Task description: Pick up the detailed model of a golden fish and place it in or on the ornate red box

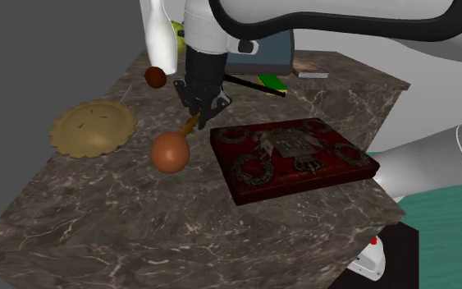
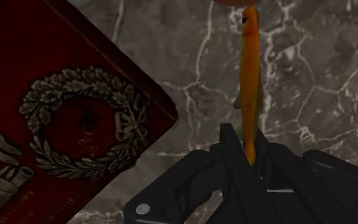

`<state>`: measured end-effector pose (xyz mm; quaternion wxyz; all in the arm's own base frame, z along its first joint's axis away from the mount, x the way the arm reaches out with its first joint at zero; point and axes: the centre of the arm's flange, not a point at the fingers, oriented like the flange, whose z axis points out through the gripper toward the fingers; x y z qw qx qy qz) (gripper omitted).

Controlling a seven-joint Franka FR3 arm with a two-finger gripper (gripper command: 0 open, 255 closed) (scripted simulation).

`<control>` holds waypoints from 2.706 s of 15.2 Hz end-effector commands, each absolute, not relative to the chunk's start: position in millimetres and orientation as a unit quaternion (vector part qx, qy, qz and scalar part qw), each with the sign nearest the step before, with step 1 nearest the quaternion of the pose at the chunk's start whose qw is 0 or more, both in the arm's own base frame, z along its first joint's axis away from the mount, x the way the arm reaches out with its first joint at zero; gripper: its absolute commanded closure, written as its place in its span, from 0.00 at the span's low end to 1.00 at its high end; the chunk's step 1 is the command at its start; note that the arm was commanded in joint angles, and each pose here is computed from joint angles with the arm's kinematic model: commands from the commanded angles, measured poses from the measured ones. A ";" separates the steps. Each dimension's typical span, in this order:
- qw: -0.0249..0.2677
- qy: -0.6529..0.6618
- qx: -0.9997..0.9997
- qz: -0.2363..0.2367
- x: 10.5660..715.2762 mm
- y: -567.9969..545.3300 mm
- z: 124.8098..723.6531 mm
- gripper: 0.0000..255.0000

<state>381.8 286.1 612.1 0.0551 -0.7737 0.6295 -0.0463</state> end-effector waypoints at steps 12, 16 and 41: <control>0.057 0.630 -0.773 -0.047 382.2 285.8 679.9 1.00; 0.057 0.630 -0.773 -0.047 382.2 285.8 701.0 1.00; 0.057 0.630 -0.773 -0.047 199.6 185.9 685.1 1.00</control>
